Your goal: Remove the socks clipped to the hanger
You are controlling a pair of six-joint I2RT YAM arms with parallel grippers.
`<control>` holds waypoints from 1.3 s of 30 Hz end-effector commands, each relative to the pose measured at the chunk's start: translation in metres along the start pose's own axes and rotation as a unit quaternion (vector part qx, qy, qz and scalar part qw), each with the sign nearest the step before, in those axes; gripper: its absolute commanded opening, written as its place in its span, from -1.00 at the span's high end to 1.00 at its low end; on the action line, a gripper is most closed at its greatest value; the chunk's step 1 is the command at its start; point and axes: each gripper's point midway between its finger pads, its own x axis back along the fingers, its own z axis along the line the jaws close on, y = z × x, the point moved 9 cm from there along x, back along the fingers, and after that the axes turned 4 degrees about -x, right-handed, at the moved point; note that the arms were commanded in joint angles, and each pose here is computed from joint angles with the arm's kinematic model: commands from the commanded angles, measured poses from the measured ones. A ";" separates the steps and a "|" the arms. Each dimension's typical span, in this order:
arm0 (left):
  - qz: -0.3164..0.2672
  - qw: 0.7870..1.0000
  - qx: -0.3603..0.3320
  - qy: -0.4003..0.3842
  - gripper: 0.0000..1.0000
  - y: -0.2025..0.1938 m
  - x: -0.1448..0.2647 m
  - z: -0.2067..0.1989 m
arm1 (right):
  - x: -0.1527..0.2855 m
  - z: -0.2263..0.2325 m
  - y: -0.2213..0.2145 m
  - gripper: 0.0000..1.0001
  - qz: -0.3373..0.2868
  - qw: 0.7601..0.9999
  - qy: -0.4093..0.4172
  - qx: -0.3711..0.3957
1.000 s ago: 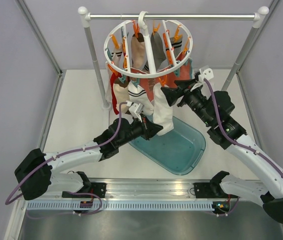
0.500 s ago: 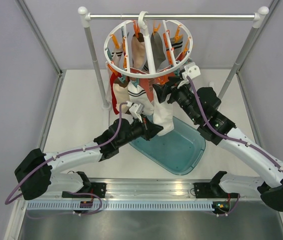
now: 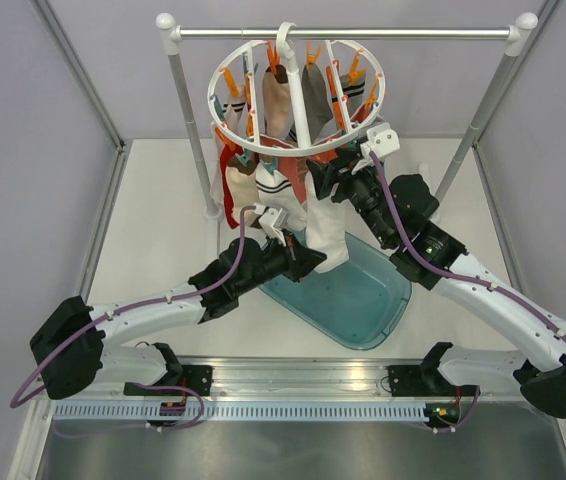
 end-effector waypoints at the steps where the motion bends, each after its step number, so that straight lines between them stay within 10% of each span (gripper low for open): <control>1: -0.020 1.000 -0.004 -0.010 0.95 0.012 -0.005 -0.009 | 0.002 -0.001 0.029 -0.30 -0.049 0.999 -0.013 -0.004; 11: -0.011 1.000 -0.005 -0.003 0.95 0.008 -0.005 -0.008 | 0.007 -0.003 0.031 0.61 -0.057 0.998 -0.018 -0.008; 23: 0.020 1.000 -0.003 0.010 0.95 -0.009 -0.019 -0.002 | 0.009 -0.005 0.028 0.67 -0.052 0.998 -0.022 -0.006; 31: 0.029 0.999 -0.012 0.006 -0.28 -0.016 -0.025 -0.002 | 0.009 -0.005 0.025 0.51 -0.048 0.999 -0.024 -0.005; 39: 0.011 0.999 -0.052 -0.010 -0.49 -0.012 -0.002 -0.003 | 0.009 -0.005 0.023 0.48 -0.046 0.999 -0.024 -0.005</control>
